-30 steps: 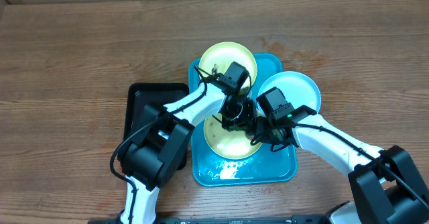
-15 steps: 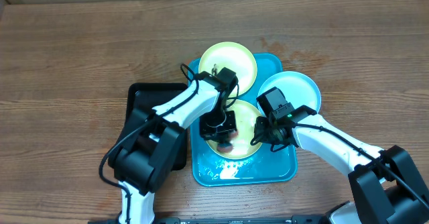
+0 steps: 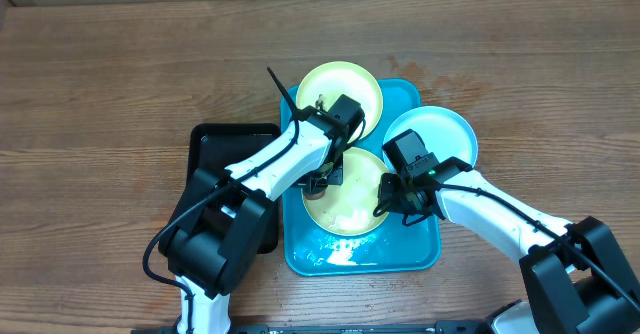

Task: Clean dirty plates on tray and stack at the side
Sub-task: 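Scrub the lower yellow plate again with the left-held sponge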

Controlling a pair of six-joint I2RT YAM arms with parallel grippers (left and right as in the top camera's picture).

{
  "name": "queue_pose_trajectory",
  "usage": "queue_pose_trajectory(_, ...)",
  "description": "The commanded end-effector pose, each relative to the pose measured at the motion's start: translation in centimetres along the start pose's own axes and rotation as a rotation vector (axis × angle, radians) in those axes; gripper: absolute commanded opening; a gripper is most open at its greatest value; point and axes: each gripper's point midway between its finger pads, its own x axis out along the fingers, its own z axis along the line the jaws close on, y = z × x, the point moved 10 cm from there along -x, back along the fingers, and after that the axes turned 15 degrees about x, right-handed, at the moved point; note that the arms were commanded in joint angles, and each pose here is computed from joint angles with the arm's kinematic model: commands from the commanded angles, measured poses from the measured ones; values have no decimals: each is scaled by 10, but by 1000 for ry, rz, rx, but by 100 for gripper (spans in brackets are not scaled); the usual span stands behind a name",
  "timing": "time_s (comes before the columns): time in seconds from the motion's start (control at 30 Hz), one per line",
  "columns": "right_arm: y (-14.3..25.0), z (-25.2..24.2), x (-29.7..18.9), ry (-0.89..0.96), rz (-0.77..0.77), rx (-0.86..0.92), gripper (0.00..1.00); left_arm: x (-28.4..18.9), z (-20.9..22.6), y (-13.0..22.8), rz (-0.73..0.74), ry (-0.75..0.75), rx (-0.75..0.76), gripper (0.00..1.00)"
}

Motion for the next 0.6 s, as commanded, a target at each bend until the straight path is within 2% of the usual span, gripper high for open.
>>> queue_pose_trajectory(0.0, 4, -15, 9, 100, 0, -40, 4, 6, 21, -18, -71, -157, -12, 4)
queue_pose_trajectory(0.33, 4, -15, 9, 101, 1, -58, 4, 1, -15, -46, -218, 275, 21, 4)
queue_pose_trajectory(0.47, 4, -15, 9, 101, 1, -58, 4, 0, -30, -46, -193, 467, 48, 4)
queue_pose_trajectory(0.57, 4, -15, 9, 101, 1, -57, 4, 6, -42, -40, -120, 579, 42, 4)
